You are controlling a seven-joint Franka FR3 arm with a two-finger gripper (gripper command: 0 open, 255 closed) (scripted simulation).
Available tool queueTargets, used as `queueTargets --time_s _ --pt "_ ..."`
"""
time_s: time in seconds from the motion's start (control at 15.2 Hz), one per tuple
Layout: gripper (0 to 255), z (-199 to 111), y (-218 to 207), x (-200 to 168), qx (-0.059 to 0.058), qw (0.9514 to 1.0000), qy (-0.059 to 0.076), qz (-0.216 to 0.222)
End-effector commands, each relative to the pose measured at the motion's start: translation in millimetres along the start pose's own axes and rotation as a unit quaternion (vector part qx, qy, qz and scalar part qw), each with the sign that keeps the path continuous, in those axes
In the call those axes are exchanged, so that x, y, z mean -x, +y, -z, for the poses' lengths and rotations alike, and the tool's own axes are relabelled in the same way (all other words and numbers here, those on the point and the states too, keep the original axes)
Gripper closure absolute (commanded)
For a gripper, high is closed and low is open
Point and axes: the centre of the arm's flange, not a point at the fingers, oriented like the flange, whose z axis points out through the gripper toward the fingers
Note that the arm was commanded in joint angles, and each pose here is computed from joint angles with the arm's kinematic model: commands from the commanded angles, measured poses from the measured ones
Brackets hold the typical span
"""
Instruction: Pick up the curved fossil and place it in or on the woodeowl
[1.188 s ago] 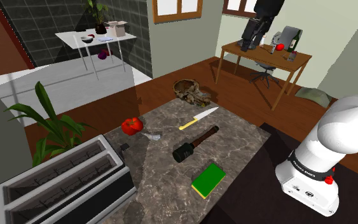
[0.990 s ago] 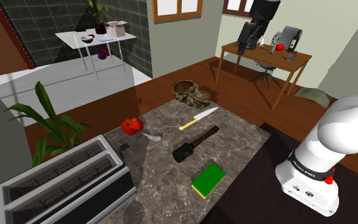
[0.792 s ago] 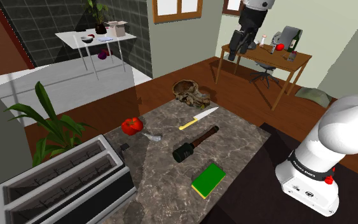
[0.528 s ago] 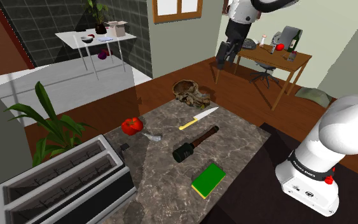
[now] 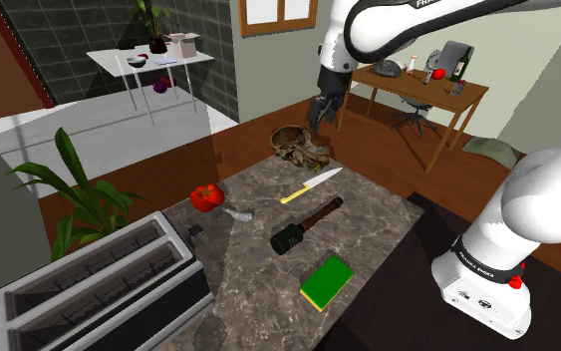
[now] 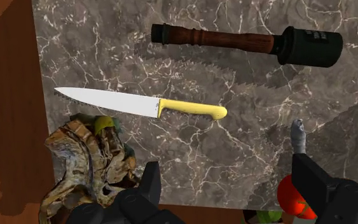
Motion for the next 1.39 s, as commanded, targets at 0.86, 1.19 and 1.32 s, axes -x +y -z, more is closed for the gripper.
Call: queueTargets --time_s 0.86,1.19,1.32 --pt "0 -152 -88 -89 -0.041 0.9971 -0.017 0.061" --pt "0 -202 -121 -115 -0.055 0.9949 -0.023 0.081" --pt "0 -222 -135 -125 -0.06 0.9938 -0.026 0.089"
